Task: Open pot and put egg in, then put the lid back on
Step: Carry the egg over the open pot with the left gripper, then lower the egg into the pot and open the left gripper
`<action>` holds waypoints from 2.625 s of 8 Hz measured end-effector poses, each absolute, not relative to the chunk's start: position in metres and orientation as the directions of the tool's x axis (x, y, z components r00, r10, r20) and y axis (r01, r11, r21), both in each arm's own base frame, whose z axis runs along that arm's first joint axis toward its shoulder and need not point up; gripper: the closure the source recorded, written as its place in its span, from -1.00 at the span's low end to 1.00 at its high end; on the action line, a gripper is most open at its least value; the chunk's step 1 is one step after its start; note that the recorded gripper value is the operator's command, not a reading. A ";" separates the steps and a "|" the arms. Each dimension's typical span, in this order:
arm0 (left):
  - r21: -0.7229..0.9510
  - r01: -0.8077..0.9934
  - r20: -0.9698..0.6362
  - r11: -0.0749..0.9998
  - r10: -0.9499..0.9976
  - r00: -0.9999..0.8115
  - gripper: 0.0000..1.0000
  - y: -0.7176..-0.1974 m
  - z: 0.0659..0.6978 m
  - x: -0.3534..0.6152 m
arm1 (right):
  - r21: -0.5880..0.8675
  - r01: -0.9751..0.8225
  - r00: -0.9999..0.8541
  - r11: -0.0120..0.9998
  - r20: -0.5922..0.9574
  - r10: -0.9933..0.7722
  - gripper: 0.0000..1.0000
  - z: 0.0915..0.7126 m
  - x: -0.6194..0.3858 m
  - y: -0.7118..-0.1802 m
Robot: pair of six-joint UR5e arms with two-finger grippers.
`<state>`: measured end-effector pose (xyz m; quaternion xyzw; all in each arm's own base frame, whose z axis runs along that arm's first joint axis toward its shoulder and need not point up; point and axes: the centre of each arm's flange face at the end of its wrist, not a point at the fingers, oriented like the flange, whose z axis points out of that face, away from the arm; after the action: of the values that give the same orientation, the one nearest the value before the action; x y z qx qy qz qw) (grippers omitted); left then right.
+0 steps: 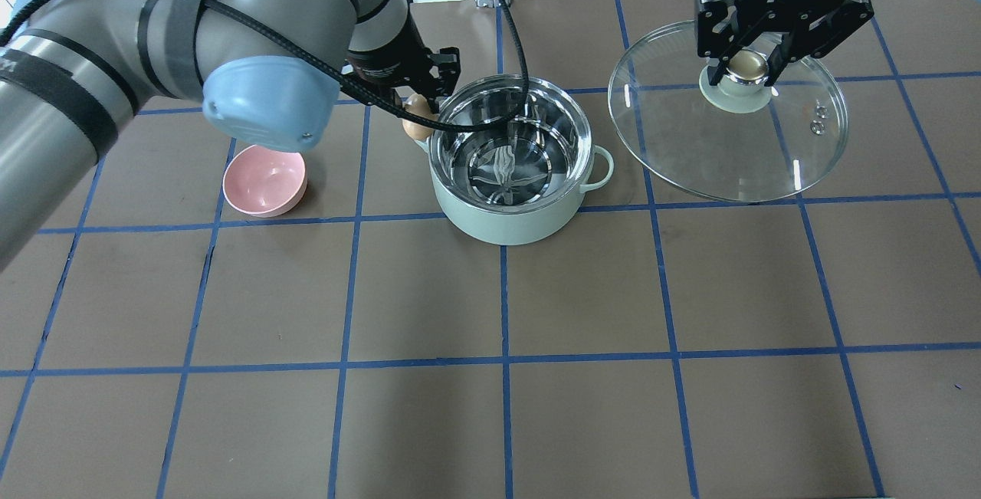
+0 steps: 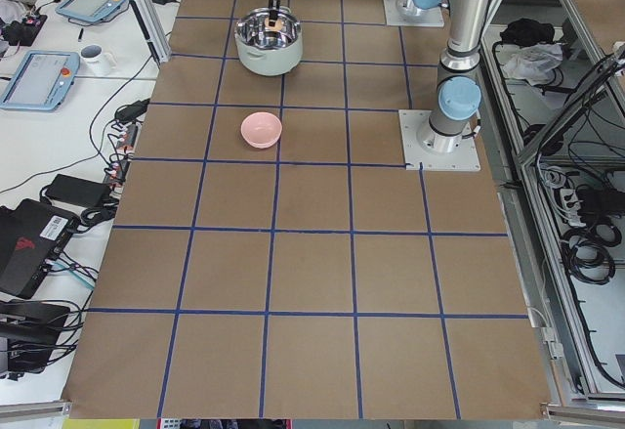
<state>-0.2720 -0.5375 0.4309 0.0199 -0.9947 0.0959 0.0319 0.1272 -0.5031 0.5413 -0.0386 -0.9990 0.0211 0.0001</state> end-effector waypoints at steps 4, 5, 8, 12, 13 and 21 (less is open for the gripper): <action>-0.233 -0.018 0.102 0.972 0.006 -0.995 1.00 -0.548 0.386 -0.332 | -0.043 0.077 -0.997 0.996 -0.001 0.077 0.55 0.541 0.127 -0.503; -0.236 -0.018 0.104 0.972 0.007 -0.995 1.00 -0.557 0.369 -0.337 | -0.043 0.077 -0.997 0.996 -0.001 0.077 0.55 0.541 0.127 -0.503; -0.229 -0.017 0.112 0.973 0.009 -0.994 1.00 -0.577 0.322 -0.347 | -0.042 0.076 -0.997 0.996 -0.002 0.076 0.55 0.541 0.128 -0.503; -0.157 -0.008 0.114 0.988 0.010 -0.993 1.00 -0.583 0.278 -0.352 | -0.042 0.076 -0.997 0.996 -0.001 0.076 0.55 0.541 0.128 -0.503; -0.143 -0.007 0.110 0.990 0.009 -0.994 1.00 -0.584 0.268 -0.353 | -0.041 0.076 -0.997 0.996 -0.001 0.076 0.55 0.541 0.128 -0.503; -0.098 -0.017 0.147 0.995 -0.002 -0.989 -0.01 -0.583 0.250 -0.360 | -0.041 0.076 -0.997 0.996 0.002 0.076 0.55 0.541 0.128 -0.503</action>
<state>-0.3597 -0.5832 0.2499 0.0046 -0.9960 0.0497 0.0737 0.1281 -0.5026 0.5407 -0.0380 -0.9991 0.0205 0.0018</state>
